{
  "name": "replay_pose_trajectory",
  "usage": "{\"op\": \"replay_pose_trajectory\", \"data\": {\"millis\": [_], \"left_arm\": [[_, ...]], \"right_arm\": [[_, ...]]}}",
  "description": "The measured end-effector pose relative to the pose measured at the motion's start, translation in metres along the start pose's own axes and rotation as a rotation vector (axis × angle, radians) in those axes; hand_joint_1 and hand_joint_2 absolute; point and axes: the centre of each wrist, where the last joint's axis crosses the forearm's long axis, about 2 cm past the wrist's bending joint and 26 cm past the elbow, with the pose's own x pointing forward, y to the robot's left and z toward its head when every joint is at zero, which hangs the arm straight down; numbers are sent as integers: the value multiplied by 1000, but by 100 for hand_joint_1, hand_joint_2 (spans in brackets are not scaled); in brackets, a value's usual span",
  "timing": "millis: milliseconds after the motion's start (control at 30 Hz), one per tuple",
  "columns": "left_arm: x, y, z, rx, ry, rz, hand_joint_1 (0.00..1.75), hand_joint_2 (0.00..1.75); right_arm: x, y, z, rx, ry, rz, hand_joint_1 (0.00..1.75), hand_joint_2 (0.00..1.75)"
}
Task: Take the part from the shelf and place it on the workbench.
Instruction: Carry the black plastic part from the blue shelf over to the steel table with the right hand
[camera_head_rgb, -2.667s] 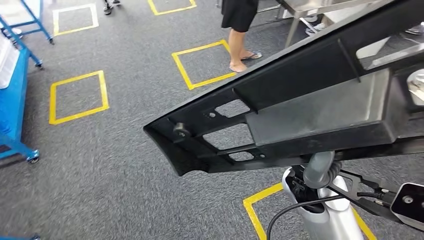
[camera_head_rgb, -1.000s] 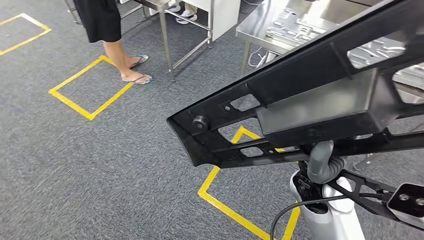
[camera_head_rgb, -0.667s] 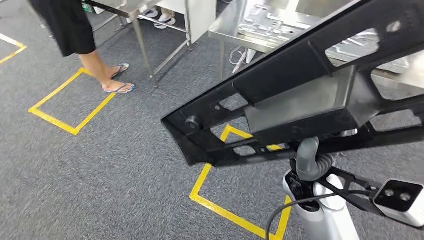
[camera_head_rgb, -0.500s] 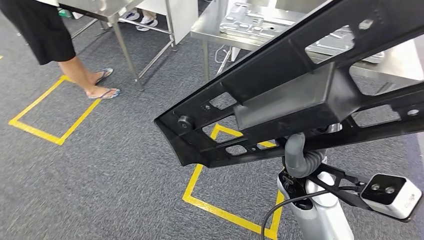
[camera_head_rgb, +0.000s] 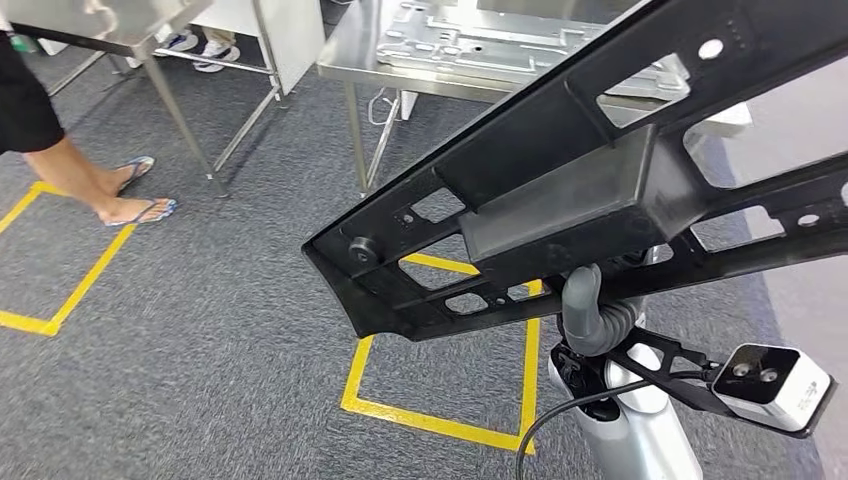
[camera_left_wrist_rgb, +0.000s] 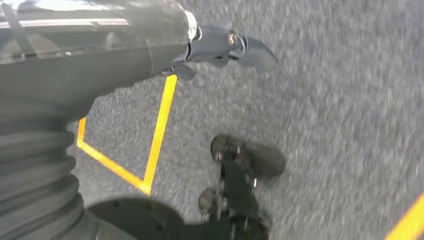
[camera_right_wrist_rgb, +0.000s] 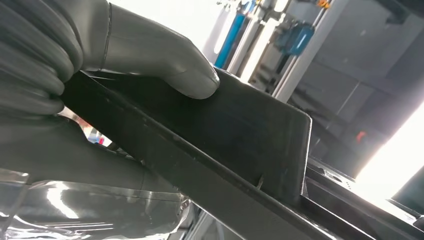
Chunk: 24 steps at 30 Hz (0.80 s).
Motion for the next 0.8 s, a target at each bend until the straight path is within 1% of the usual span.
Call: {"op": "replay_pose_trajectory", "data": {"millis": [100, 300, 433, 800], "left_arm": [[2, -1, 0, -21, -4, 10, 0, 175], [6, -3, -2, -38, -22, 23, 0, 175], [1, -1, 0, -37, -15, 20, 0, 175], [-1, 1, 0, -34, -15, 18, 0, 175]], "right_arm": [[-2, -1, 0, 0, 33, 0, 175, 175], [-12, -6, 7, -19, 137, 11, 175, 175], [-17, -8, 9, -21, 172, 15, 175, 175], [-21, -10, 12, -22, 197, 18, 175, 175]]}}
